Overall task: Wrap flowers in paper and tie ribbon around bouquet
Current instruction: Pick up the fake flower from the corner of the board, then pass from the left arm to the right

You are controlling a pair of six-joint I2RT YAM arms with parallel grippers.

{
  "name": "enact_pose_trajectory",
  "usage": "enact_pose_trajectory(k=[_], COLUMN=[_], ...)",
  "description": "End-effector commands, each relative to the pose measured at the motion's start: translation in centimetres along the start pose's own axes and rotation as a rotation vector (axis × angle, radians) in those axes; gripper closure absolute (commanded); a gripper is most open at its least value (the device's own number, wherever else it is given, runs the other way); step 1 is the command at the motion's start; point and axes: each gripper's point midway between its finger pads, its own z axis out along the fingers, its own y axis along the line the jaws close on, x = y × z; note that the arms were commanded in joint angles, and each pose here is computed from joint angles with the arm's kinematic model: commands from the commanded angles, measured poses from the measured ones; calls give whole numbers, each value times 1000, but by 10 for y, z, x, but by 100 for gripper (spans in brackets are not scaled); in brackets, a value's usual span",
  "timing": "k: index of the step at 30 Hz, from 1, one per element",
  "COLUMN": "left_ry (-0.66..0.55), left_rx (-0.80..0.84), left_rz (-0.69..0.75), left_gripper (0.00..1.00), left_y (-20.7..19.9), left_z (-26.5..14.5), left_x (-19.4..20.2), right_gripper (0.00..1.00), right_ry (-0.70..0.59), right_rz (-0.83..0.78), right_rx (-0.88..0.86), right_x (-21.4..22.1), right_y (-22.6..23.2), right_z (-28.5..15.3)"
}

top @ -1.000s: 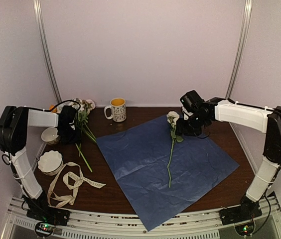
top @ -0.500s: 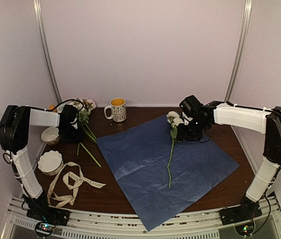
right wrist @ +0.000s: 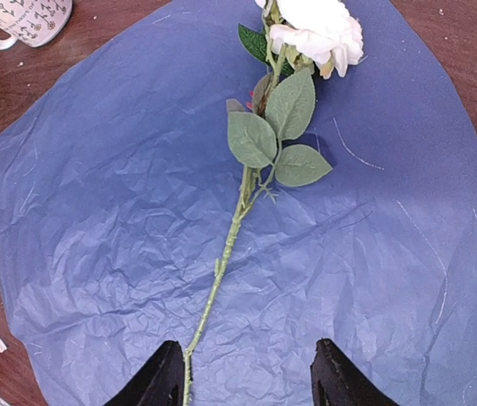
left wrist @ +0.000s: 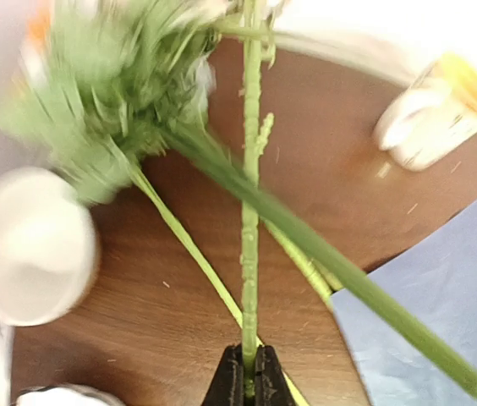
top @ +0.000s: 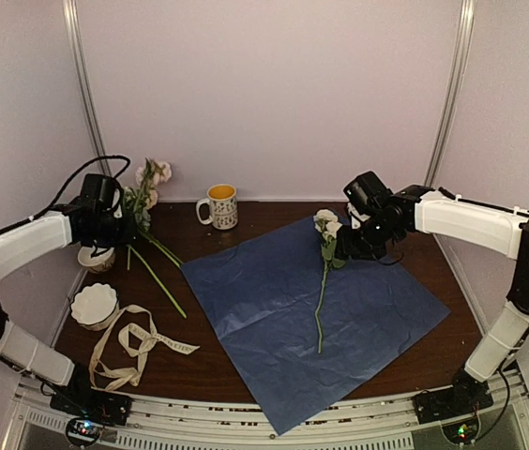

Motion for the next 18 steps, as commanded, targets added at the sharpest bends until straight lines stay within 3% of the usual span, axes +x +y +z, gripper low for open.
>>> enact_pose_trajectory(k=[1, 3, 7, 11, 14, 18], left_ry=[-235, -315, -419, -552, -621, -663], left_rx=[-119, -100, 224, 439, 628, 879], left_rz=[68, 163, 163, 196, 292, 418], left_gripper=[100, 100, 100, 100, 100, 100], left_y=[6, -12, -62, -96, -131, -187], left_z=[-70, -100, -138, -178, -209, -246], left_x=[-45, -58, -64, -62, -51, -19], right_gripper=[48, 48, 48, 48, 46, 41], right_ry=[-44, -54, -61, -113, -222, -393], right_rz=[-11, -11, -15, -67, -193, -344], right_rx=[-4, -7, -19, -107, -332, -858], right_x=[-5, -7, -10, -18, -28, -25], right_y=[3, 4, 9, 33, 94, 206], right_z=[-19, -22, -27, -44, -84, -182])
